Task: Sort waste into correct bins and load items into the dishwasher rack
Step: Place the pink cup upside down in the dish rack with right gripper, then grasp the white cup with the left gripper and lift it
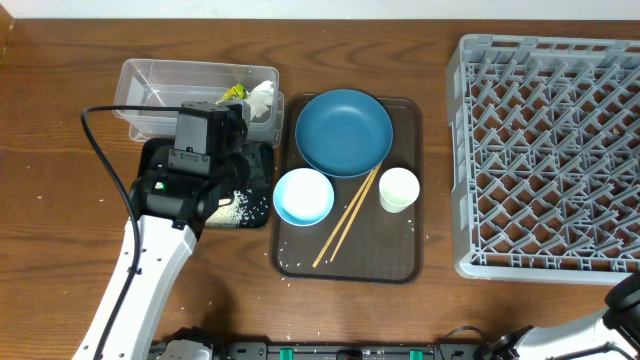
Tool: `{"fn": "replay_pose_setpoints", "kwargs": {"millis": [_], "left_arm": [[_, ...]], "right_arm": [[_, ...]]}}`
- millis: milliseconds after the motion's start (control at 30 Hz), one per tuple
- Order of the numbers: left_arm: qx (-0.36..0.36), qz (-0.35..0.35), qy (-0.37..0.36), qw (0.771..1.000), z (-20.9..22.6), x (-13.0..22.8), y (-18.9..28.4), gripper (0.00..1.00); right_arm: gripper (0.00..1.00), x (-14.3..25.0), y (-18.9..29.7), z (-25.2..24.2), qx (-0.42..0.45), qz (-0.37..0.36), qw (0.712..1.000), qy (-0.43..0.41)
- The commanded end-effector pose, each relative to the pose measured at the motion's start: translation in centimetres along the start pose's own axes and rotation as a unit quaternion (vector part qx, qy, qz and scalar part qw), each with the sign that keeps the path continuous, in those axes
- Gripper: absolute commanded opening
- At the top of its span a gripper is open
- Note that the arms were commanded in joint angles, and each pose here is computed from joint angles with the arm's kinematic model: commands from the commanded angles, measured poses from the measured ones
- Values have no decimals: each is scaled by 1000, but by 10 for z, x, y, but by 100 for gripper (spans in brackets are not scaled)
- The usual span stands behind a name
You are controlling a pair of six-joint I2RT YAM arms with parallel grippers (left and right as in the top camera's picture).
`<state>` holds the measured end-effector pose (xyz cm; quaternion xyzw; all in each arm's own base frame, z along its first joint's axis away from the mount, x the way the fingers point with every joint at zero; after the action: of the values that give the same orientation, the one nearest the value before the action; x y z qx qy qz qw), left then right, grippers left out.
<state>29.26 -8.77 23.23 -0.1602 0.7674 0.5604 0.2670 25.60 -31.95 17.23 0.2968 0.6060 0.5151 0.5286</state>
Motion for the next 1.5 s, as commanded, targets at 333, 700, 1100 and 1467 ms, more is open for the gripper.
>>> {"fn": "replay_pose_setpoints", "kwargs": {"millis": [333,700,1100,1467], "left_arm": [[-8,-1,-7,1000,3,-1,2,36],[-8,-1,-7,1000,3,-1,2,36],[22,-11,-27,999,-13,-9,-13,47],[109,-15,-125,986,-99,-10,-96,48]], "right_arm": [[99,0,-9,10,-43,22,999,-13],[99,-1,6,25,-106,22,994,-19],[99,39,106,105,-270,-17,956,114],[99,130,122,172,-251,24,931,263]]}}
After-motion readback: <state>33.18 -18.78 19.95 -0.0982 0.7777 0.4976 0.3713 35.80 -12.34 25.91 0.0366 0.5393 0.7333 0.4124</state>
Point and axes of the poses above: each gripper's point midway between its finger pads, its own y axis back along the fingers, its own z axis along the line the jaws close on, x = y × z, the point moved 5 cm from there along y, back along the fingers, and after that the axes turned 13 degrees about -y, right-handed, at the moved point
